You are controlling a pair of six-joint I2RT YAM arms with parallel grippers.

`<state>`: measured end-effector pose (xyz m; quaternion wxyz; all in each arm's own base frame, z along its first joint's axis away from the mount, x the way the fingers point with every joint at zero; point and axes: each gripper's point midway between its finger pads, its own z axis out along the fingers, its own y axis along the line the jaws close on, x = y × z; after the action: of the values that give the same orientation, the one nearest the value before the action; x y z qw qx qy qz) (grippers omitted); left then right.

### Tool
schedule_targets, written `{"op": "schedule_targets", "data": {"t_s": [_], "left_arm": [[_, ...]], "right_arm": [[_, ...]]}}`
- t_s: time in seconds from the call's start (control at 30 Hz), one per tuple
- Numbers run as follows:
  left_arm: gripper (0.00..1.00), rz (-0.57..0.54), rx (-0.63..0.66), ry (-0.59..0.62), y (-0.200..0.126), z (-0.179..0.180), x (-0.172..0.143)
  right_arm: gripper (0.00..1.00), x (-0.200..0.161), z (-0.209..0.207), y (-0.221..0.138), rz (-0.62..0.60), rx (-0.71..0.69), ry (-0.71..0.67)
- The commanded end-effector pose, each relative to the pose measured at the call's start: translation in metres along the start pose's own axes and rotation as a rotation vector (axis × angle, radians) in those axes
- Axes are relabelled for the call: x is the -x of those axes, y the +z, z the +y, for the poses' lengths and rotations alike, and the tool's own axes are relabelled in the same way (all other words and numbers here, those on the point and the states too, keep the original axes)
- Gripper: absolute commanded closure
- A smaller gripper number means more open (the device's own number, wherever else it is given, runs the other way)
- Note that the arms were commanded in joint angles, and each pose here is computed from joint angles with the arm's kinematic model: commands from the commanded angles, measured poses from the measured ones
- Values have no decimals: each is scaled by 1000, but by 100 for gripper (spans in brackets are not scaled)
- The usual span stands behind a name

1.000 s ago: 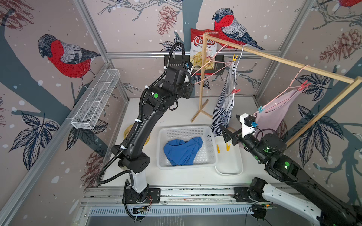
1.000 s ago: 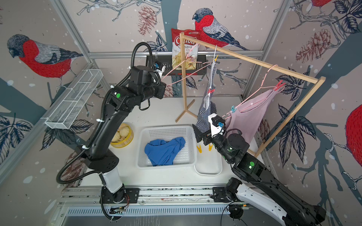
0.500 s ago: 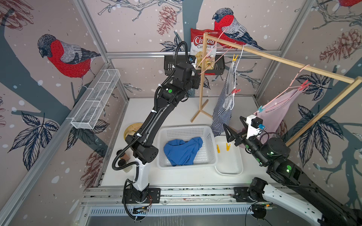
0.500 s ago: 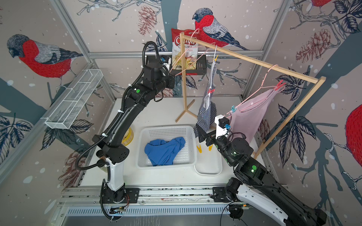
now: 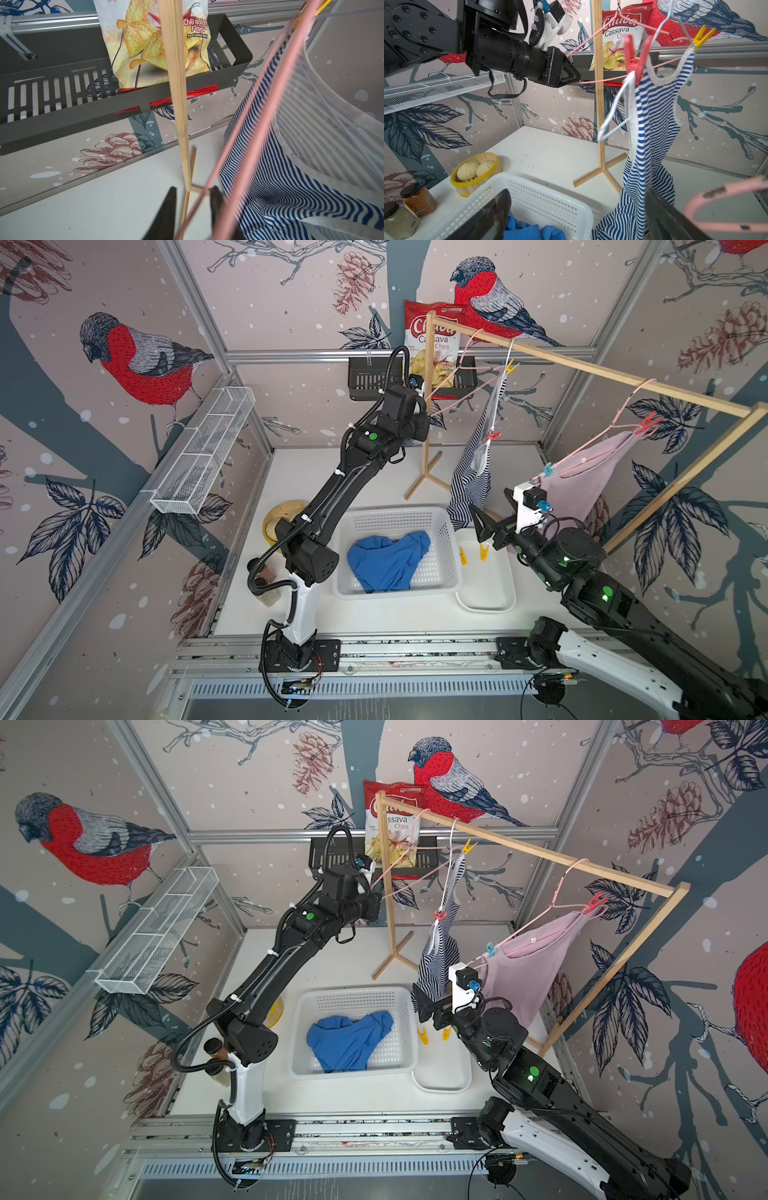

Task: Remove the clothespins securing tank tops to the hanger
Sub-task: Place the hanger on the clothesline.

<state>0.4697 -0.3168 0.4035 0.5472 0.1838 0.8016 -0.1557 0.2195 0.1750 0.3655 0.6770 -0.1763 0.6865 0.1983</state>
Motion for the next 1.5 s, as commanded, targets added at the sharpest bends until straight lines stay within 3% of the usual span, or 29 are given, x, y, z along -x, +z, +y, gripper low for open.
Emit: {"op": "schedule_targets", "data": {"t_s": [0.0,0.17,0.43,0.6,0.83,0.93,1.03,1.13,1.23,1.47], "left_arm": [[1,-123,-80,-12,-36,-9,31],[1,-274,-160,-46,-82,-7,52],[1,-402,-98,-111,-132,31,70],[1,-561,-241,-226,-172,43,86],[1,-471,-335,-249,-135,30,75],[0,-453,-445,-249,-124,14,73],[0,-534,-496,-322,-128,15,77],[1,-597,-643,-378,-136,9,85],[1,-582,-617,-336,-126,10,92],[1,-474,-224,-274,-109,58,68]], "right_arm": [[0,6,3,1,-30,17,35],[0,6,5,3,-31,23,44],[0,7,4,-1,-43,29,64],[0,8,3,-1,-55,27,75],[0,3,2,1,-46,16,78],[0,2,-1,1,-42,3,71],[0,1,-2,2,-37,2,68],[0,0,-4,3,-28,5,70],[0,-4,-7,3,-21,-3,74],[0,0,-15,-3,-49,-10,81]]}}
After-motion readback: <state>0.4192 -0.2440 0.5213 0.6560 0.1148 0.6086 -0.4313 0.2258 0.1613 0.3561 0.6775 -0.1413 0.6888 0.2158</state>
